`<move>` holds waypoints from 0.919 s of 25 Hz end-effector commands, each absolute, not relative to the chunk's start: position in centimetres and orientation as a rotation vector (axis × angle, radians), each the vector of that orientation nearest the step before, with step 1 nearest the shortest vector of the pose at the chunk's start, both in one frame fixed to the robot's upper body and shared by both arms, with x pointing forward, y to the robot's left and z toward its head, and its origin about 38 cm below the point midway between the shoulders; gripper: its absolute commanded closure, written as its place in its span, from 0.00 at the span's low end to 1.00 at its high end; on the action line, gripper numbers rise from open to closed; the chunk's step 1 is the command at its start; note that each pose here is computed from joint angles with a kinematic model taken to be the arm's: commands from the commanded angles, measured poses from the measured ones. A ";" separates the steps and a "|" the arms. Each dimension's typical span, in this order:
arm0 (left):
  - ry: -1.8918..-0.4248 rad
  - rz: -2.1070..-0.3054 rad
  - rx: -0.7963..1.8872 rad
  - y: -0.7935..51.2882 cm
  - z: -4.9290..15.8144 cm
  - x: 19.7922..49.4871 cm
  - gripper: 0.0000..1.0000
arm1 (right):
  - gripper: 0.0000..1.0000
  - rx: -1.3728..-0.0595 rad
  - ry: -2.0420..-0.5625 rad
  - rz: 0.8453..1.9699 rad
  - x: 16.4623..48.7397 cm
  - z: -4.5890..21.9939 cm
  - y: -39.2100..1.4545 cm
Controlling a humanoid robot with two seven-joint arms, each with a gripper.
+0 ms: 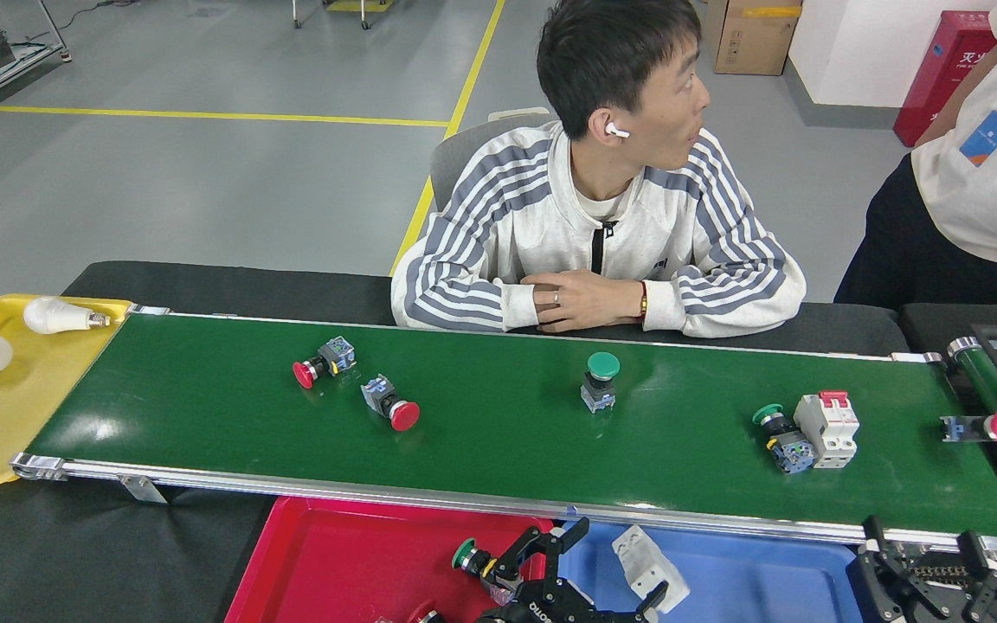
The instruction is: Pick switch part from conveyor to tray
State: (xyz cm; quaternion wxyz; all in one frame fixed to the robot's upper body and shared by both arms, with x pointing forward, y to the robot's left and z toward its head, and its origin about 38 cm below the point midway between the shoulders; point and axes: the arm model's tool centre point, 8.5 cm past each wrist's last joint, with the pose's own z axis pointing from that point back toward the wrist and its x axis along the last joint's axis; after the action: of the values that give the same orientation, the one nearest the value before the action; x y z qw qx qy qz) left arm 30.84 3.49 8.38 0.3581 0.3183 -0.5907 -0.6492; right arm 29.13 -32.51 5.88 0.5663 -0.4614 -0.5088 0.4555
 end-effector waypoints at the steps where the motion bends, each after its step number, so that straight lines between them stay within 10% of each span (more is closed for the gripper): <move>1: -1.374 -1.564 0.949 10.2 7.6 32.7 0.00 | 0.00 -1.049 -1.186 1.136 30.8 6.1 -31.5; 7: -1.068 -1.469 1.152 24.6 5.4 32.0 0.00 | 0.00 -1.006 -1.173 1.248 34.7 5.3 -28.5; 13: -1.094 -1.433 1.149 24.7 6.0 32.7 0.00 | 0.00 -0.923 -1.201 1.337 36.2 5.1 -24.7; 23: -1.116 -1.360 1.175 24.9 8.6 42.3 0.00 | 0.00 -0.874 -1.148 1.377 43.3 4.9 -21.6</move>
State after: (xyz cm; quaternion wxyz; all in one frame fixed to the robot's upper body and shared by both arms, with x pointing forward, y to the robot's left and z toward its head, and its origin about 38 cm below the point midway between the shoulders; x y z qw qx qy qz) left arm 41.31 24.77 8.01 0.4905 0.4784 -0.4587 -0.5659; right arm 42.27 -21.53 4.15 0.5453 -0.3607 -0.4848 0.5809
